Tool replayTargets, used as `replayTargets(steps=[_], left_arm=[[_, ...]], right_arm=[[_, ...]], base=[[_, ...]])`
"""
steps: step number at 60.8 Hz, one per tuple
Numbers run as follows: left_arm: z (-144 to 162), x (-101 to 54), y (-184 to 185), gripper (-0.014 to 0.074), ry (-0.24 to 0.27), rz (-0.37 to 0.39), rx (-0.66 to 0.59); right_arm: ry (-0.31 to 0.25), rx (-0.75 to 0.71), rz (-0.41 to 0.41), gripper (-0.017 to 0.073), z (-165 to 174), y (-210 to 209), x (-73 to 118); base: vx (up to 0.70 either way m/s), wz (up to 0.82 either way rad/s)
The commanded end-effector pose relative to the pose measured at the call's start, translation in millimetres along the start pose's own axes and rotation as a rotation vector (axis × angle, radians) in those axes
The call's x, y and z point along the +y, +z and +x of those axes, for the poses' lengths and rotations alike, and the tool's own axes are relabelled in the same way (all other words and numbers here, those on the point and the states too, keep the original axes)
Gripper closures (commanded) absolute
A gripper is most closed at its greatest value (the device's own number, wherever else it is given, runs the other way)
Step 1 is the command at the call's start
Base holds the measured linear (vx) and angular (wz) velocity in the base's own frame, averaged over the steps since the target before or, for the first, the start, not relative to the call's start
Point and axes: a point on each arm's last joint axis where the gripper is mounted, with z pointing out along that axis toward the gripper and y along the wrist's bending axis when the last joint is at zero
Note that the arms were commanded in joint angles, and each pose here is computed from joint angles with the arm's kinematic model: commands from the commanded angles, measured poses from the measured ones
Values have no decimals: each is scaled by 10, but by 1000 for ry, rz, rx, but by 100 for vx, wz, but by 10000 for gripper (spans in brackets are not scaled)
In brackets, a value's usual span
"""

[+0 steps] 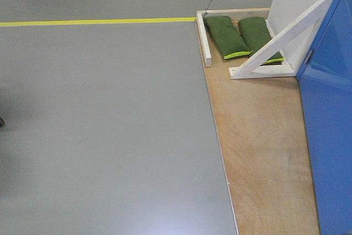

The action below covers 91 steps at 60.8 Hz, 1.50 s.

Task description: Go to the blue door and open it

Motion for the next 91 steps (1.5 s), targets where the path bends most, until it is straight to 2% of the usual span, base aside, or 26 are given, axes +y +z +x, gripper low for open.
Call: replayTargets(steps=[1,13,20,26,32,47,58,66,76,77,78,91], left_arm=[[-69,-1,-10,524,-10,0,-96],[-69,-1,-10,524,-10,0,-96],[-69,-1,-10,524,-10,0,-96],[-69,-1,-10,524,-10,0,-96],[-69,-1,-10,524,-10,0,-96],[-69,-1,-10,524,-10,0,-96],[-69,-1,-10,524,-10,0,-96],[-69,-1,-10,524,-10,0,-96],[-69,-1,-10,524,-10,0,-96],[-69,-1,-10,524,-10,0,-96],[-69,-1,-10,524,-10,0,-96],[-69,-1,-10,524,-10,0,-96]], right_arm=[[62,-228,58,557,-255,118,-99],[199,-373,201,557,-441,430,-326],[245,-418,219,557,-574,656,-332],[250,-418,209,557,-608,857,-302],[257,-350,206,557,-557,1011,-290],[255,-304,231,557,-436,1234,-374],[276,-139,240,557,-283,1268,-372],[287,-87,213,557,-244,1238,-267],[303,-29,141,557,-163,1173,-8],[305,-23,131,557,-152,1163,28],[316,12,85,557,-96,1115,189],[327,104,43,557,17,1063,346]], base=[[0,0],[0,0],[0,0],[0,0],[0,0],[0,0],[0,0],[0,0],[0,0],[0,0],[-1,-2],[-1,-3]])
